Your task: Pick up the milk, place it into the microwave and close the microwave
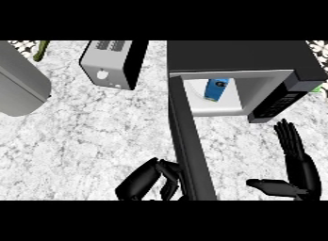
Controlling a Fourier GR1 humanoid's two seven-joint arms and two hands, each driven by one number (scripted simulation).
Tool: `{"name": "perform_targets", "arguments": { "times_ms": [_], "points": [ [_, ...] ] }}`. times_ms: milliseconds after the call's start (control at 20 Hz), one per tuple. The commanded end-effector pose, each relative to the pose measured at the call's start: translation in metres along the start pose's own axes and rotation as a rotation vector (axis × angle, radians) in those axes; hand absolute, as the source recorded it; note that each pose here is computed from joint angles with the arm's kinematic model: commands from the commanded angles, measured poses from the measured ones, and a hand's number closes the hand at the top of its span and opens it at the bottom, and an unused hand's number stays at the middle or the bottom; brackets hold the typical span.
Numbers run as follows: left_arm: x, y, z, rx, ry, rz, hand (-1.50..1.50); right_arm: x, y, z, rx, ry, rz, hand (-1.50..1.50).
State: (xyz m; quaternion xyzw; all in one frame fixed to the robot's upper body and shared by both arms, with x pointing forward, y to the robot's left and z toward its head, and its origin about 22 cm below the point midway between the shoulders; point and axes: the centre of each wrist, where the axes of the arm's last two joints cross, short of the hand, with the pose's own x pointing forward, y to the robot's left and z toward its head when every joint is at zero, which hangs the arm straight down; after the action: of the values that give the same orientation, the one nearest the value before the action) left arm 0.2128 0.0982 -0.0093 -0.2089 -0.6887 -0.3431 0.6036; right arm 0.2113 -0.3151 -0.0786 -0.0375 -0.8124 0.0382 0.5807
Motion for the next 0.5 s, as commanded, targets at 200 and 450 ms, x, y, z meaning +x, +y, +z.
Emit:
{"name": "perform_targets", "arguments": {
  "times_ms": [200, 450],
  "points": [
    [-0.021, -0.056, -0.021, -0.17, 0.01, 0.002, 1.5, 0.056, -0.027, 0.043, -0.041, -0.038, -0.006, -1.5],
    [-0.023, -0.077, -0.04, -0.153, 0.04, -0.071, 1.5, 0.093, -0.044, 0.046, -0.024, -0.077, -0.012, -1.5]
  ]
}}
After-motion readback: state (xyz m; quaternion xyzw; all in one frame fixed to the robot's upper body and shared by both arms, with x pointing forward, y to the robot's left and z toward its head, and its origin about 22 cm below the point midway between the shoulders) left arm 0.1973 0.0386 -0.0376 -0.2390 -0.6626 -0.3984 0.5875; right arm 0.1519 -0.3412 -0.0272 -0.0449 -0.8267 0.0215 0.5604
